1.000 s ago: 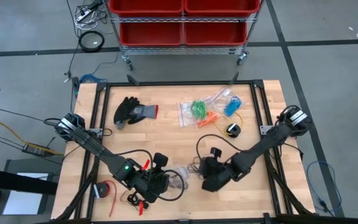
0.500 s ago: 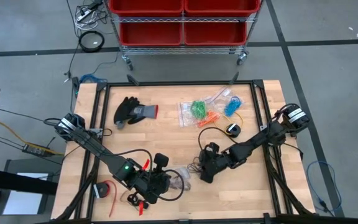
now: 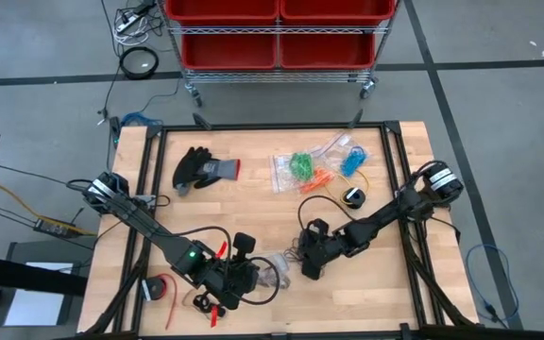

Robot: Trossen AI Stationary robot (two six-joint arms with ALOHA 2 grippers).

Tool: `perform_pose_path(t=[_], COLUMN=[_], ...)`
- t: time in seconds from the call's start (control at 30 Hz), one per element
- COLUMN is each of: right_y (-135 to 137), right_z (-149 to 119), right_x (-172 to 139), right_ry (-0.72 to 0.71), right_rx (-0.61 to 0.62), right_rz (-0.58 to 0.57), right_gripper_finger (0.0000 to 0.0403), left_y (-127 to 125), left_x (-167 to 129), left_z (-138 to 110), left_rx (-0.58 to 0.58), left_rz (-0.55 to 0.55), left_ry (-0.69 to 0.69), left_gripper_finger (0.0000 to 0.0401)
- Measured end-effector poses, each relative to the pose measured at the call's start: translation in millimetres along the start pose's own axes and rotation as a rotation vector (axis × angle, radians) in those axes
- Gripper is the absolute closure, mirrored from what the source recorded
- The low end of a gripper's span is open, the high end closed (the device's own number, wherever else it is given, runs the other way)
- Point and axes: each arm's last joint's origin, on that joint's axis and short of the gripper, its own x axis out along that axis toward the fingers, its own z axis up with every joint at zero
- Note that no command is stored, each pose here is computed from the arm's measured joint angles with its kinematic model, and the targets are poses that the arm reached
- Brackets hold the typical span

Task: Sort rubber bands
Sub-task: Put the black rubber band into the transparent zip bag

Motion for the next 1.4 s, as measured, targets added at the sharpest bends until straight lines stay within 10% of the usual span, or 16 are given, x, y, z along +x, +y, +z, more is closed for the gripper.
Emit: perform_pose_path(t=[0.33, 1.4], right_y=[-2, 63], right_z=[-5, 112], right_x=[13, -150], right_ry=[-0.012, -0.592], right_rx=[0.000, -0.243], right_rz=[-0.048, 0.042], right_gripper_finger=[0.0393, 0.0403], left_y=[0, 0], left_x=[0, 0], left_z=[0, 6], left_rx=[-0.002, -0.027], left_rz=[0.000, -0.003], left_ry=[0.001, -0.052], left_gripper_finger=[0.0399, 0.0399])
